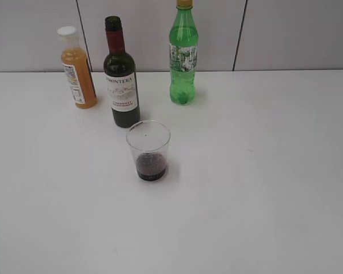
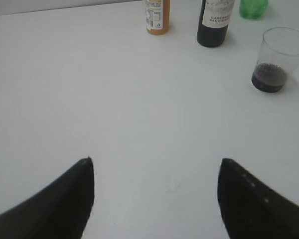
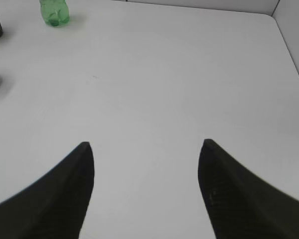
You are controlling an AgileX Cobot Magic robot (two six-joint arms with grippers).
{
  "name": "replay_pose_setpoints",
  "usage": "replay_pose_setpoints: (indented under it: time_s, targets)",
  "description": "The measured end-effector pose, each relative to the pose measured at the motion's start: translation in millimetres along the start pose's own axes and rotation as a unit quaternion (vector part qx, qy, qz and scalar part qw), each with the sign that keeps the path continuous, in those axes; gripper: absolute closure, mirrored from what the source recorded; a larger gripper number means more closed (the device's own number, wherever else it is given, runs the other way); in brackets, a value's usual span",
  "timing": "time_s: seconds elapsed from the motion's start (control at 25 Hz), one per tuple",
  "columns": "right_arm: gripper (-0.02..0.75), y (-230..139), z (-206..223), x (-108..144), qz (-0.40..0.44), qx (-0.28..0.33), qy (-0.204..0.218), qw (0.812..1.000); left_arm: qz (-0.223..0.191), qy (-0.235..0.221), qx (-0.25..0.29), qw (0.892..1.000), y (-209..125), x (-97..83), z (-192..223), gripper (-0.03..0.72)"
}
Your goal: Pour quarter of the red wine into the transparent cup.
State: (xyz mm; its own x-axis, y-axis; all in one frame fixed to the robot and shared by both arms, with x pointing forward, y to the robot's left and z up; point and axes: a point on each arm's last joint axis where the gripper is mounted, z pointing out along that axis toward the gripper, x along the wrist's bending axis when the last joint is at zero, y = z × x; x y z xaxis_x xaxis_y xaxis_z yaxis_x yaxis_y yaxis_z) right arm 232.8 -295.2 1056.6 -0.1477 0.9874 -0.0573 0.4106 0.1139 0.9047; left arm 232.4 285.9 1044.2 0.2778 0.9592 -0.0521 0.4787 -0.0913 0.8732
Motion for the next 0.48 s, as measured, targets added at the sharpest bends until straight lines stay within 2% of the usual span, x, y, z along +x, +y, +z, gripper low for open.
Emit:
replay_pose_setpoints:
  time_s: [0.48]
  targets:
    - [0.206,0.0,0.0,0.0,0.0,0.0,0.0,1.0,-0.001,0.0,0.0,1.0,0.1,0.0,0.0,0.104]
